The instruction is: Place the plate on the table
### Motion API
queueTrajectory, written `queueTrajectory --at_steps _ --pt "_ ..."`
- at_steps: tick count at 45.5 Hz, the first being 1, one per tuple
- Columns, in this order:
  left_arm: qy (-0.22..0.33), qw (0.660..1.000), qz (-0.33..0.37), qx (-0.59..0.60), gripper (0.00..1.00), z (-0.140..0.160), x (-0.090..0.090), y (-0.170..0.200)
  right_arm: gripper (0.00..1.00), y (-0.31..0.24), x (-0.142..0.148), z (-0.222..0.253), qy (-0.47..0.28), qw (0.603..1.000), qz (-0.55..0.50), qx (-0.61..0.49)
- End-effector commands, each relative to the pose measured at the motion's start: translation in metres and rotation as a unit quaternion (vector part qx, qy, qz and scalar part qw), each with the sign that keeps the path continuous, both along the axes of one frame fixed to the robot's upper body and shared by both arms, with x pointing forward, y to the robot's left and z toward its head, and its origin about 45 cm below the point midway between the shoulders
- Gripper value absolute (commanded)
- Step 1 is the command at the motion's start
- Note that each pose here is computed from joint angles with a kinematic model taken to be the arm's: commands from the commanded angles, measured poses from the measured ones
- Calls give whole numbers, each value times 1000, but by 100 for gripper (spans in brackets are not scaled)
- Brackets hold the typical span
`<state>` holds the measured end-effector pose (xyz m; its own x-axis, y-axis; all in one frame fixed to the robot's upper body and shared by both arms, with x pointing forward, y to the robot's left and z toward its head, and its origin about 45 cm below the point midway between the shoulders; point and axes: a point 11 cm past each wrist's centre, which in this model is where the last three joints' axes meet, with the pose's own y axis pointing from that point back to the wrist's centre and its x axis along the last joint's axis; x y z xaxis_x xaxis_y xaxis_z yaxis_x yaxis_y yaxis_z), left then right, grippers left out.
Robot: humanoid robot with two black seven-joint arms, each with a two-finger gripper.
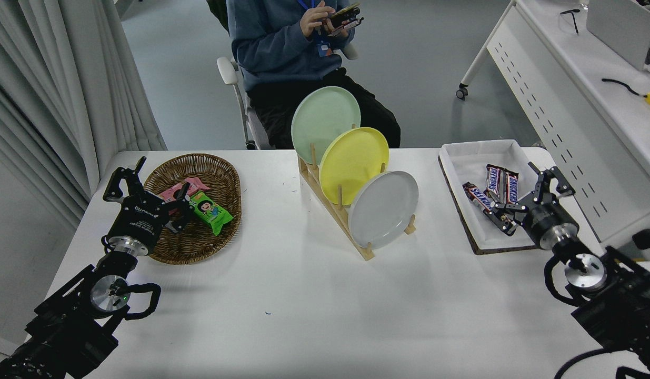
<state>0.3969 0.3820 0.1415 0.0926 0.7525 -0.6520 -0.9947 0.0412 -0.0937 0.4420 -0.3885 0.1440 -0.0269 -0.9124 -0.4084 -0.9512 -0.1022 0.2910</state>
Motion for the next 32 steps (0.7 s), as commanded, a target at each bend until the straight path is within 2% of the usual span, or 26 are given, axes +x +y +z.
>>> queueTrajectory --at_steps 1,11,23,32 --pt "0 1000 0 0 100 0 0 0 100 -12 -8 28 35 983 114 -141" --pt "0 1000 1 0 100 0 0 0 100 1 -17 62 57 951 217 -211" --pt "0 1000 1 0 100 0 0 0 100 0 -15 67 63 963 187 -186" --pt "0 1000 0 0 100 0 0 0 100 35 -13 91 57 962 220 -152"
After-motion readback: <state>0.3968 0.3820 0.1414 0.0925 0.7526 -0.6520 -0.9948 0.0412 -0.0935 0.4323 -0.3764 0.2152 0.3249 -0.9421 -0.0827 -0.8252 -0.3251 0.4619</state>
